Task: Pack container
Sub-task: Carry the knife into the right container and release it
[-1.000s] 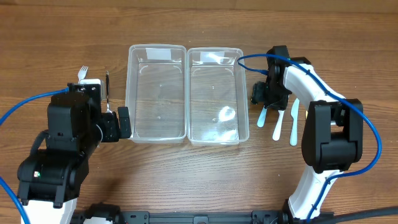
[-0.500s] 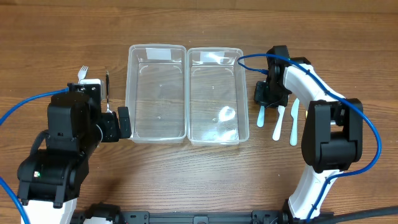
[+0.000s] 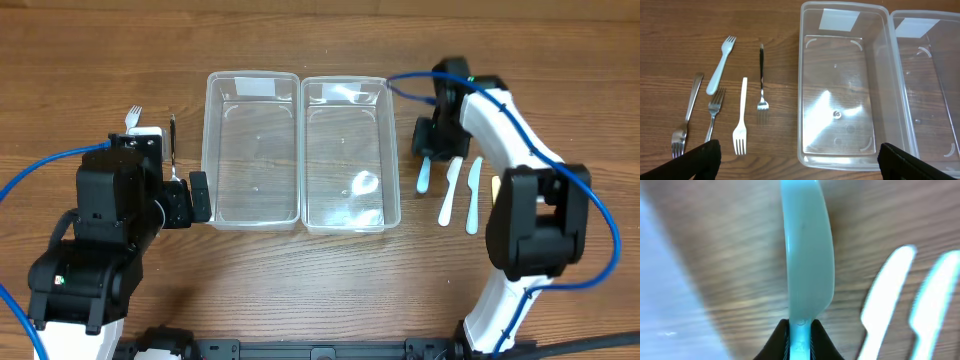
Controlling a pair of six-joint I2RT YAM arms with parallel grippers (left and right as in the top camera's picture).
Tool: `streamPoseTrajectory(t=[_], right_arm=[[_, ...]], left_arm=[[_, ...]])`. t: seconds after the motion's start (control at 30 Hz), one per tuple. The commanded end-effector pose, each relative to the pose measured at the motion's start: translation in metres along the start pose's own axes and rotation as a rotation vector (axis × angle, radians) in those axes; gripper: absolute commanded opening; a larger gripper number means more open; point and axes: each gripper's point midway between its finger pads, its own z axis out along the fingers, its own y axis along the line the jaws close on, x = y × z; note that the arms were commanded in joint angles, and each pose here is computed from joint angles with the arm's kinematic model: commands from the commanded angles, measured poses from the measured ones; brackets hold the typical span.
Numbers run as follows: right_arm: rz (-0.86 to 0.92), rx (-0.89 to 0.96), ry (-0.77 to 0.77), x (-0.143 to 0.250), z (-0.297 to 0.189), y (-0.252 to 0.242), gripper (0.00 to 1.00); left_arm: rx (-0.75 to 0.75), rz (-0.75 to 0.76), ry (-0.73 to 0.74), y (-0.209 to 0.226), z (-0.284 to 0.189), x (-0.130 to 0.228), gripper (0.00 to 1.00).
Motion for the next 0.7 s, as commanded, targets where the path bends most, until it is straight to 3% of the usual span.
streamPoseTrajectory(t=[0.0, 0.1, 0.2, 0.33, 0.53, 0.6, 0.67], right_arm=[[-0.019, -0.073, -0.264, -0.024, -0.109, 0.016, 0.04], [-0.123, -0.134, -0.285, 0.000, -0.137, 0.048, 0.04], [-0.265, -0.157, -0.253, 0.032, -0.135, 0.098, 0.04], [-0.334, -0.147, -0.176, 0.048, -0.096, 0.138, 0.04], [-0.360, -0.080, -0.042, 0.050, -0.015, 0.153, 0.04], [-0.360, -0.071, -0.026, 0.051, -0.006, 0.152, 0.13], [-0.363, -0.074, -0.032, 0.050, -0.006, 0.153, 0.36]], left_arm=[[-0.005, 0.007, -0.027, 0.001, -0.006, -0.008, 1.00], [-0.005, 0.007, -0.028, 0.001, -0.006, -0.008, 1.00], [-0.005, 0.007, -0.027, 0.001, -0.006, -0.008, 1.00], [-0.005, 0.007, -0.026, 0.001, -0.006, -0.008, 1.00], [-0.005, 0.007, -0.027, 0.001, -0.006, -0.008, 1.00], [-0.005, 0.007, -0.027, 0.001, -0.006, -0.008, 1.00], [-0.005, 0.007, -0.027, 0.001, -0.006, -0.008, 1.00]])
